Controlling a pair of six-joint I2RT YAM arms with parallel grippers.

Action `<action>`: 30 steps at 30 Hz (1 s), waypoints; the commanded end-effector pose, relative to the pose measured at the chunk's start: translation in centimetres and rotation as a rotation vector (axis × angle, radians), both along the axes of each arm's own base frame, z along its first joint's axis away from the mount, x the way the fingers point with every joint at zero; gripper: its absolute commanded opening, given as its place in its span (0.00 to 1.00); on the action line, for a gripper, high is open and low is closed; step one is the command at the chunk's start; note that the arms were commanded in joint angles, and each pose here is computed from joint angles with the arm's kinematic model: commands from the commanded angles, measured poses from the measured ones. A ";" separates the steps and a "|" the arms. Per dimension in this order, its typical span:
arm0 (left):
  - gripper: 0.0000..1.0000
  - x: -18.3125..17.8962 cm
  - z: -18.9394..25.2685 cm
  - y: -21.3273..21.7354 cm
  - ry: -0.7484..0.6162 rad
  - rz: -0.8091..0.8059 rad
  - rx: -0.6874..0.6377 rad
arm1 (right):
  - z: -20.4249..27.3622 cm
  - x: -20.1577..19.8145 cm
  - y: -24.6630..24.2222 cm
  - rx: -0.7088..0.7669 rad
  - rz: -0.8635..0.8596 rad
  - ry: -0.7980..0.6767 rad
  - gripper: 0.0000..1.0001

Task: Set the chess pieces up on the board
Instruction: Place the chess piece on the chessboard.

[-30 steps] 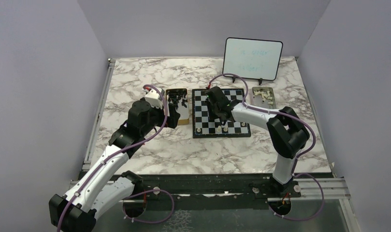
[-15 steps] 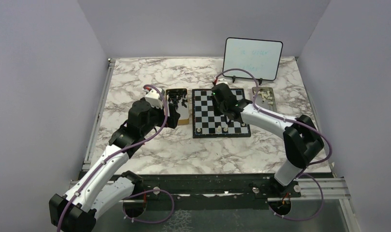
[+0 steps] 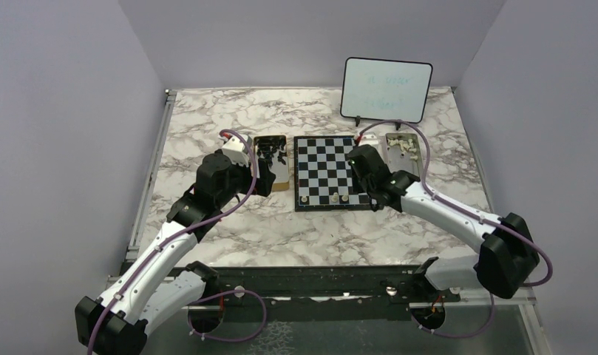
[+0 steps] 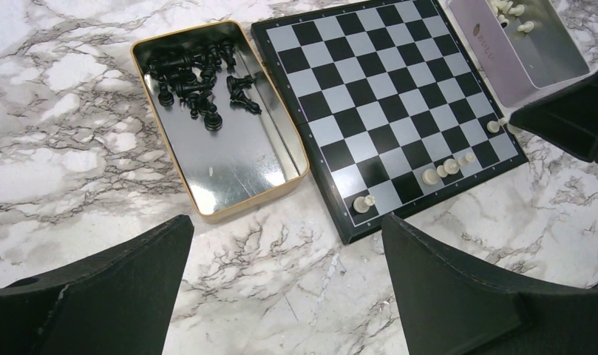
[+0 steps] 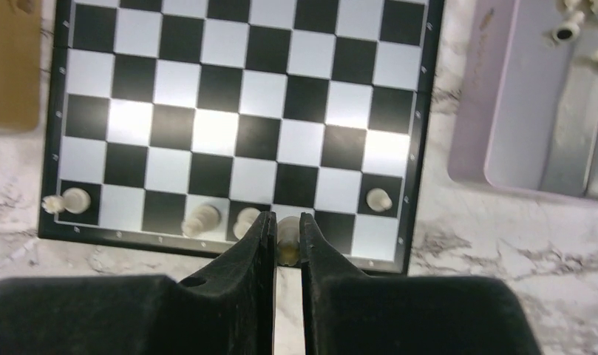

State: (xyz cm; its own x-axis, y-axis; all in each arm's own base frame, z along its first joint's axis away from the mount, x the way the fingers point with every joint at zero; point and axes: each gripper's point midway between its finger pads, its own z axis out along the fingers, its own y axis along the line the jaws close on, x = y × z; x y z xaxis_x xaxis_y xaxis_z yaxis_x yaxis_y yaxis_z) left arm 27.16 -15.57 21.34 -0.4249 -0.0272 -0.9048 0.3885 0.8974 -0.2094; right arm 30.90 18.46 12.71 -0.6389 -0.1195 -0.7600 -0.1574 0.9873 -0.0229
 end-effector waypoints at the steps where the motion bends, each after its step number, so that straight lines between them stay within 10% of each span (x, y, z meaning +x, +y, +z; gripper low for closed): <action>1: 0.99 0.1 0.0 0.0 -0.010 0.001 0.007 | -0.7 -2.2 -3.5 -0.048 -0.099 0.007 0.13; 30: 0.99 0.1 -0.1 0.1 -0.006 0.002 0.009 | -6.4 -2.5 -6.8 0.009 -0.228 0.075 0.13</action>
